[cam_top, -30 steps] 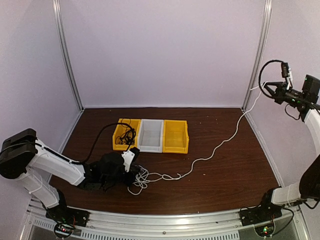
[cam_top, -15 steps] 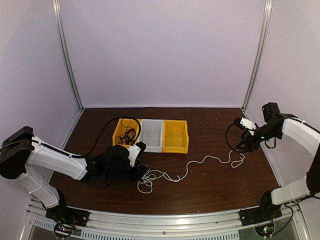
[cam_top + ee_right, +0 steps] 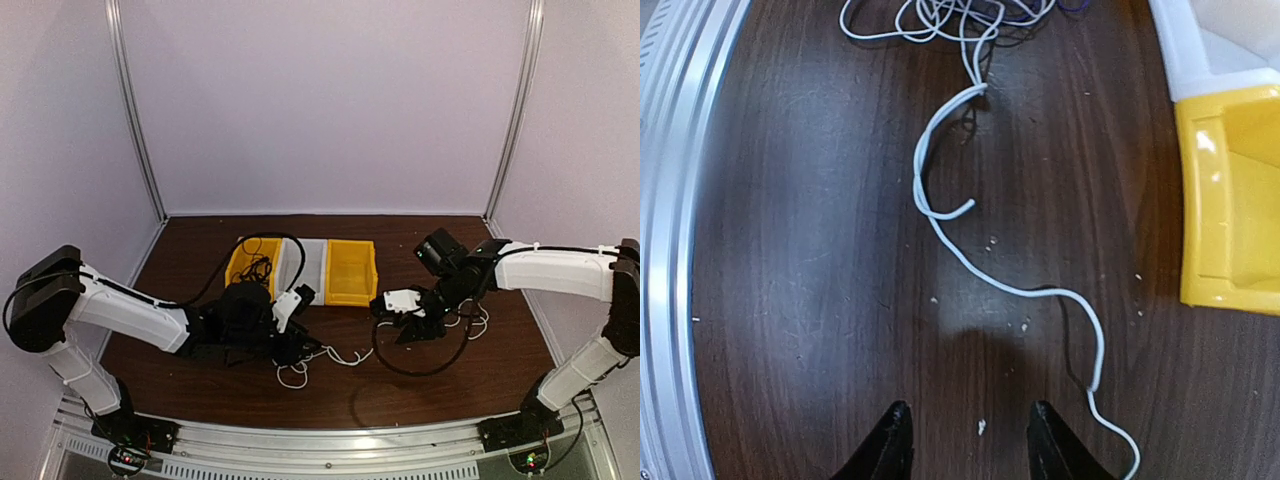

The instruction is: Untangle the cables

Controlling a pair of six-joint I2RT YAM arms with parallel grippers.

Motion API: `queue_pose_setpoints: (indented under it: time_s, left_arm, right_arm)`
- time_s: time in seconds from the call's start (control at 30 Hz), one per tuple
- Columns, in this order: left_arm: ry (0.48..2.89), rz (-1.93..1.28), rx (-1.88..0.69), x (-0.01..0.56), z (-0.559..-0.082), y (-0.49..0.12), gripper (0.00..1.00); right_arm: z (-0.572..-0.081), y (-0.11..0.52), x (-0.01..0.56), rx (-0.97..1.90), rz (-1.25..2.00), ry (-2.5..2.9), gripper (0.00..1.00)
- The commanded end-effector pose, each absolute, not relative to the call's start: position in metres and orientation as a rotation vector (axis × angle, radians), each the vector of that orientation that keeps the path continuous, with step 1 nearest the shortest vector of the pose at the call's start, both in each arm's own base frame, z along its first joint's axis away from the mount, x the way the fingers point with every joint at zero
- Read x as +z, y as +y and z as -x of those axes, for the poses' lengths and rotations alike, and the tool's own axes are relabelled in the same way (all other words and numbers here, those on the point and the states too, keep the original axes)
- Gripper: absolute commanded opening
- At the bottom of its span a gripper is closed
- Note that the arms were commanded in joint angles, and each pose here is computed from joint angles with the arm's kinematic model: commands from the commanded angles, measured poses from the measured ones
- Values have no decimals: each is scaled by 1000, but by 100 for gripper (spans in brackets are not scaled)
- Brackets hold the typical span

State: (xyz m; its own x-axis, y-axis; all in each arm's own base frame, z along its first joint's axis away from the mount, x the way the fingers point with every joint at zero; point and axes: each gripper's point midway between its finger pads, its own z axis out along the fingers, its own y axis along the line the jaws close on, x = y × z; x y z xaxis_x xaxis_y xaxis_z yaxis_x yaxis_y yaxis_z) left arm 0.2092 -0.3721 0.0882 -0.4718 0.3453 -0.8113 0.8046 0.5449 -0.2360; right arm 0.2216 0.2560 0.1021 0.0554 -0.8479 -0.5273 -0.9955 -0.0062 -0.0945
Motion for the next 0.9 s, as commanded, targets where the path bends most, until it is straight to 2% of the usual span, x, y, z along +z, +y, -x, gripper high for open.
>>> queue_pose_setpoints:
  time_s: [0.0,0.17,0.3,0.47,0.63,0.73,0.87]
  left_arm:
    - [2041,-928,-889,89,-219,-381,51]
    - [2040,-910,-974,81,-228,-378,45]
    - [2015,-996,-1042,78,-221,-388,45]
    - [2065,-1053,-997,57,-223,-391,39]
    - [2078,-1065,-960,47,-228,-391,19]
    - [2077,-1070,-947,46,-229,-390,7]
    - [2065,-1074,-951,47,-226,-387,0]
  right_arm:
    - [-227,285,99,462,1946,1778,41]
    - [-223,304,88,501,1994,1736,41]
    - [-225,314,82,521,2002,1743,42]
    - [-226,322,83,523,2001,1724,42]
    - [-221,322,78,504,2040,1702,43]
    - [-218,320,69,462,2091,1681,47]
    - [-215,319,56,420,2156,1666,48]
